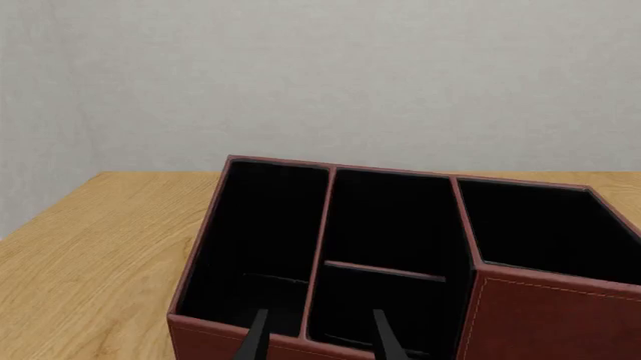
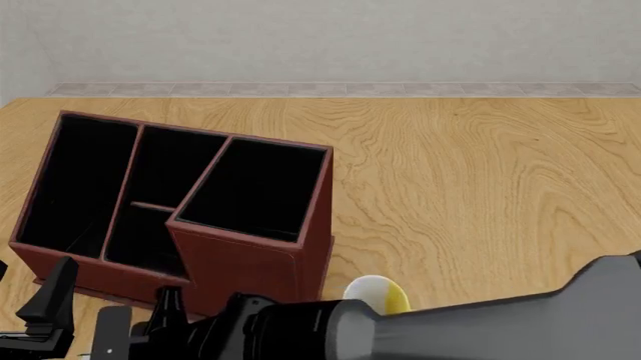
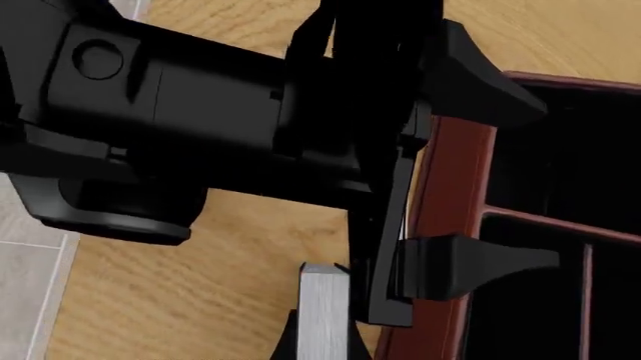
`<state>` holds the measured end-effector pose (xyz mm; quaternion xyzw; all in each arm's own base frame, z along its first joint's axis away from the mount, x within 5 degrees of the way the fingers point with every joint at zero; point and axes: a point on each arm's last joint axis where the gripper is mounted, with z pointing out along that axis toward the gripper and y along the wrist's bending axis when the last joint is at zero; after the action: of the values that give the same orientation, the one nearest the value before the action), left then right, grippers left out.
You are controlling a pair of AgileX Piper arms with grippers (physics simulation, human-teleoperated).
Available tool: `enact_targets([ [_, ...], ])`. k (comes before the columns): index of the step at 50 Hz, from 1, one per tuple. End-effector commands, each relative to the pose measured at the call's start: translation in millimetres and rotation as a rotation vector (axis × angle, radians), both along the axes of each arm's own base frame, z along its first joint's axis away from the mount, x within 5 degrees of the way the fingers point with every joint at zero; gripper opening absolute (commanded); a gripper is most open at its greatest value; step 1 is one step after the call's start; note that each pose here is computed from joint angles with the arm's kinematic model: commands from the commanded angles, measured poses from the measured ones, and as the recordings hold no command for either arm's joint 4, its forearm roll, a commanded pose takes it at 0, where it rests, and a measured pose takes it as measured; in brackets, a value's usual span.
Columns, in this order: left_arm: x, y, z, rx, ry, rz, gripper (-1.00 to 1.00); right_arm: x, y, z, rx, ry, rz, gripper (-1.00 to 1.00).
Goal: Pick up the book and place it in the right compartment of the caddy.
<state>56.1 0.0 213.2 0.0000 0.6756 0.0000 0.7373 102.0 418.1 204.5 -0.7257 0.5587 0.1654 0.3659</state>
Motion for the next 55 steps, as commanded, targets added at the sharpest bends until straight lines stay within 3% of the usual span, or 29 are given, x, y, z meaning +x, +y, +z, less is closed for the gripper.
enact_targets([
  [1,0,0,0,0.0,0.0,0.0,1.0,-7,-3,24,0.046,-0.021,0.014,-1.0],
  [7,0,0,0,0.0,0.0,0.0,1.0,-11,-4,25,0.034,-0.032,0.036,-1.0],
  [13,0,0,0,0.0,0.0,0.0,1.0,-22,-12,49,0.065,-0.033,0.053,-1.0],
  [29,0,0,0,0.0,0.0,0.0,1.0,-33,-31,60,0.075,-0.034,0.071,-1.0],
  [40,0,0,0,0.0,0.0,0.0,1.0,-38,-35,44,0.057,0.001,0.056,-1.0],
  [55,0,0,0,0.0,0.0,0.0,1.0,-37,-56,54,0.067,-0.001,0.044,-1.0],
])
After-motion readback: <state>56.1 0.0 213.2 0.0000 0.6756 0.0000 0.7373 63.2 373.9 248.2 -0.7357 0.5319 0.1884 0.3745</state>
